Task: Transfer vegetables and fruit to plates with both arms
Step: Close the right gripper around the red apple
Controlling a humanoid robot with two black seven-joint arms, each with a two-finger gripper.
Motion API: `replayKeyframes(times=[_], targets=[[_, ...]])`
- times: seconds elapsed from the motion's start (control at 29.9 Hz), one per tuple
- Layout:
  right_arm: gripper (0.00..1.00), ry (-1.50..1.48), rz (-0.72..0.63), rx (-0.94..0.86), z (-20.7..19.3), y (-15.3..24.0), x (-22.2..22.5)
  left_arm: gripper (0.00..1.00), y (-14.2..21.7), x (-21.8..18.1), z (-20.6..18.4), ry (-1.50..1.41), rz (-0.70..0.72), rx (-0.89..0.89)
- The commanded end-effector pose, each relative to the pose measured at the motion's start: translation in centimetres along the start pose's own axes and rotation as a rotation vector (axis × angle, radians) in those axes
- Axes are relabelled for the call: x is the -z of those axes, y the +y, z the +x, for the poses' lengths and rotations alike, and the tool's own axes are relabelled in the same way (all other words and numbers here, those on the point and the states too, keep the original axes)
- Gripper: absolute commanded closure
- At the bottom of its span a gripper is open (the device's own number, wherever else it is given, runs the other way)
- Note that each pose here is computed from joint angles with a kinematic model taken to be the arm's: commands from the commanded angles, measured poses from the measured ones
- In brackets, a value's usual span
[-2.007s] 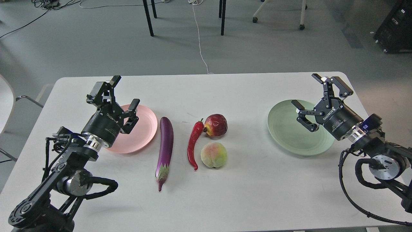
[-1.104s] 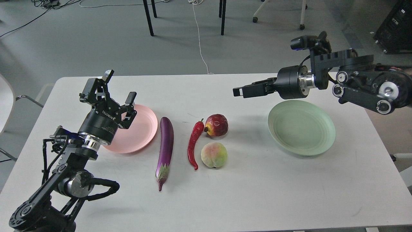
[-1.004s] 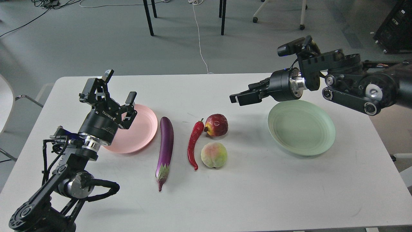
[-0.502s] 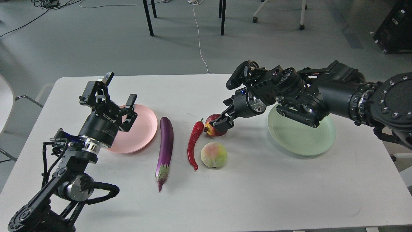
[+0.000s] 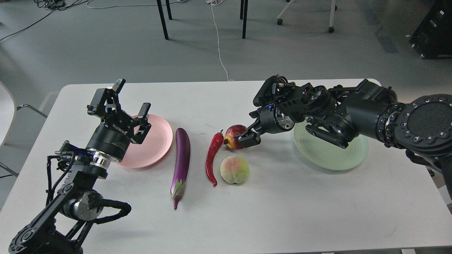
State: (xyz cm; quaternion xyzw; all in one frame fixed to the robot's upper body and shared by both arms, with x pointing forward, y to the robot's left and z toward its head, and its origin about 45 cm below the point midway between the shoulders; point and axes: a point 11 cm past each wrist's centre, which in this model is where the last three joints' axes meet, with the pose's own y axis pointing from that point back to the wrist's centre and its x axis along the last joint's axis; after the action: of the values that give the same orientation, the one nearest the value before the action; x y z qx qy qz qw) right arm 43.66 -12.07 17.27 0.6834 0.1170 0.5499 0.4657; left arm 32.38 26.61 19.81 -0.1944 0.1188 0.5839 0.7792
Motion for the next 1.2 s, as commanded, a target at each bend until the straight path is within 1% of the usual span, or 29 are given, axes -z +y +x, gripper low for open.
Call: replayKeyframes(times=[0.0,0.4,0.64,1.17], targets=[[0.01,-0.004,0.002,0.000,-0.6,-0.2,0.1,0.01,0.0,0.0,0.0,0.000,0.000,-0.001],[0.01,-0.021,0.013,-0.020,-1.0,-0.6,0.5,0.01,0.2,0.1,0.0,0.004,0.003,0.002],[0.01,-0.038,0.016,-0.037,-2.1,-1.1,0.7,0.01,0.2,0.1,0.0,0.004,0.003,0.002],[0.02,-0.069,0.020,-0.140,-2.3,-1.7,1.1,0.01,0.2,-0.2,-0.4,0.005,-0.004,0.015]])
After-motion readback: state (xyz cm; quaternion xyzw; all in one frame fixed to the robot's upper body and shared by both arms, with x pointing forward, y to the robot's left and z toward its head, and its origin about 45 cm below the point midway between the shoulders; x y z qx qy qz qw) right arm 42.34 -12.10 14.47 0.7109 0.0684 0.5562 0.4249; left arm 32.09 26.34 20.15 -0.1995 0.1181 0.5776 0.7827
